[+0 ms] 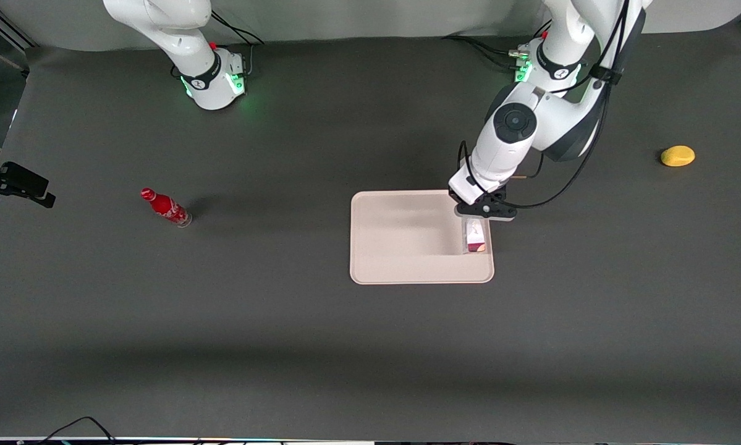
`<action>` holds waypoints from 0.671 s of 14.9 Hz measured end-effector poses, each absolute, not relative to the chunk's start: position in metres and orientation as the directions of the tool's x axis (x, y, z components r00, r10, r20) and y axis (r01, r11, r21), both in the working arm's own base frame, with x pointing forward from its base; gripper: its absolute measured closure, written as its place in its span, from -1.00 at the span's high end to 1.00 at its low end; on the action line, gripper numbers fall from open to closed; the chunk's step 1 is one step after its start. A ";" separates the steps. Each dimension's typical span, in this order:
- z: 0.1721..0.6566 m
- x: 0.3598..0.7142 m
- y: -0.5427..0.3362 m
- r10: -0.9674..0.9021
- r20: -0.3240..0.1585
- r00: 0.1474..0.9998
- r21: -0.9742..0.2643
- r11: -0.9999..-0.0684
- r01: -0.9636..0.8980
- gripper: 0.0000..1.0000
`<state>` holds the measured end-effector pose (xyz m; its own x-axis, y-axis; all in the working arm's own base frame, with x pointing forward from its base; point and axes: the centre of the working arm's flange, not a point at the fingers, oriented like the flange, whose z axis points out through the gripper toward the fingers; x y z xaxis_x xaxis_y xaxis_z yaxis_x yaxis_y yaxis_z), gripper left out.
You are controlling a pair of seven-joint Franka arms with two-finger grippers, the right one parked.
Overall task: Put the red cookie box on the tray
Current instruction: 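Carry the upright cookie box over the white tray, then lower the cookie box onto the tray and open the left gripper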
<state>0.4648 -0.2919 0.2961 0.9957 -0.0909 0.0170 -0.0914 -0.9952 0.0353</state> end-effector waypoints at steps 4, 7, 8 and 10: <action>0.254 0.472 -0.294 -0.108 0.048 0.993 0.060 -0.992 -0.111 -0.70; 0.229 0.474 -0.293 -0.121 0.049 0.991 0.065 -0.990 -0.124 -0.70; 0.227 0.475 -0.291 -0.126 0.053 0.991 0.059 -0.990 -0.129 -0.70; 0.227 0.478 -0.287 -0.129 0.062 0.990 0.052 -0.990 -0.133 -0.70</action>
